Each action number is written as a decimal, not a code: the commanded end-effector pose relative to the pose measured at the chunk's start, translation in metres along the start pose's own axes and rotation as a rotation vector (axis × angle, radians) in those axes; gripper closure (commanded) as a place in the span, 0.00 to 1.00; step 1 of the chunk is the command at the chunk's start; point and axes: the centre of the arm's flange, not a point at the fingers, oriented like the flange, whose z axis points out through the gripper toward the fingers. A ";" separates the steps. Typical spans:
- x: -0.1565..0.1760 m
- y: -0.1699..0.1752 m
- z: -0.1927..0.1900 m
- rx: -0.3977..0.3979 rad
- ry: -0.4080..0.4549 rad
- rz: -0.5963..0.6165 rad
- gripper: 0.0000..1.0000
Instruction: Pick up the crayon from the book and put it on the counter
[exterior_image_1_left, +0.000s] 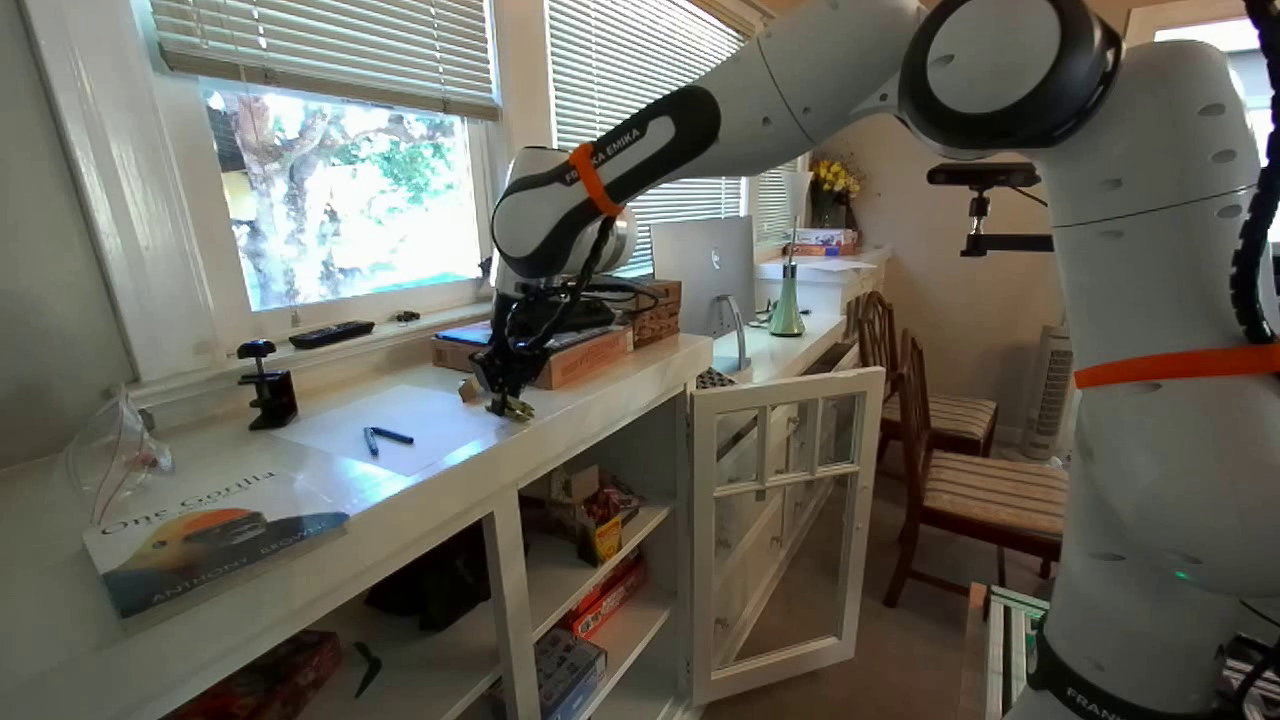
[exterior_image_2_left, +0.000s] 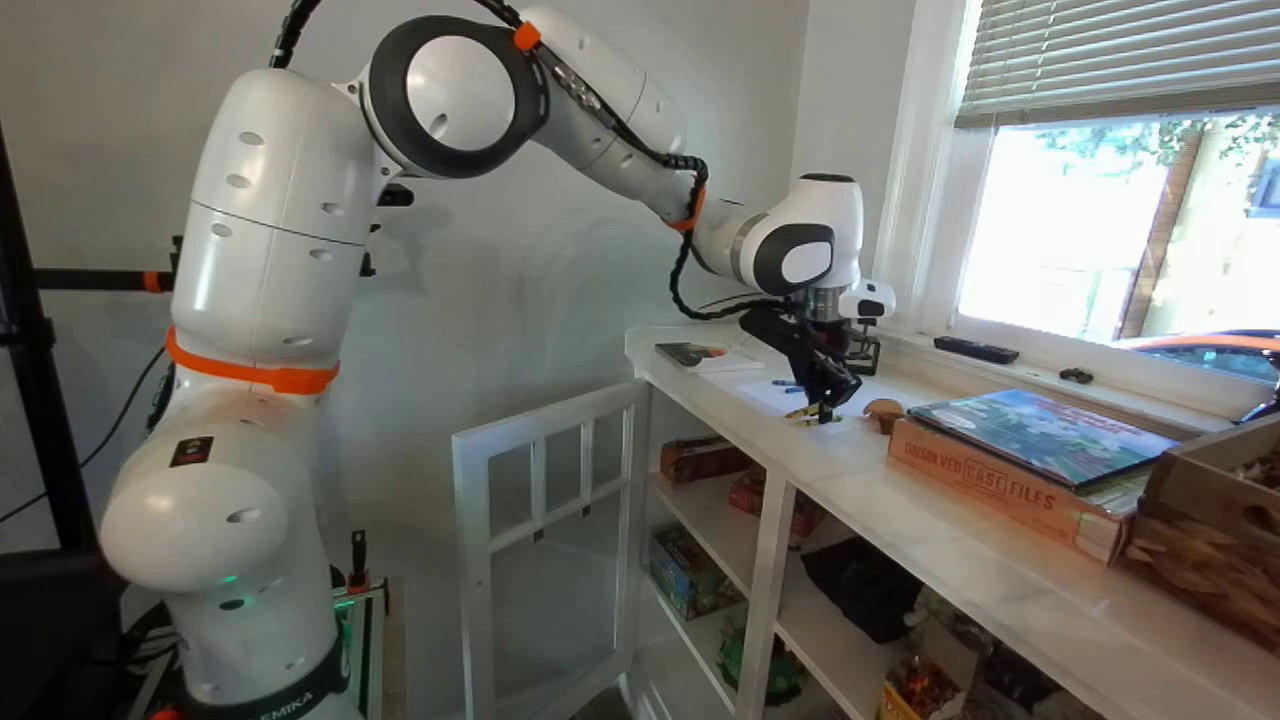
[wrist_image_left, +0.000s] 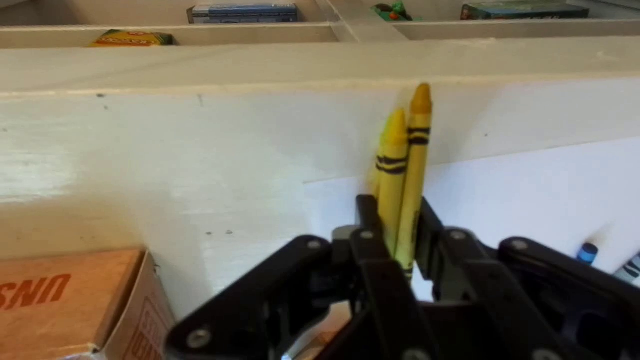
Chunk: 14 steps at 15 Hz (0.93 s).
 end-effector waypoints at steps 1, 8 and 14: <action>0.008 -0.002 -0.011 -0.005 0.041 0.001 0.95; 0.011 -0.003 -0.018 -0.007 0.068 -0.009 0.95; 0.009 -0.002 -0.007 -0.024 0.037 -0.018 0.95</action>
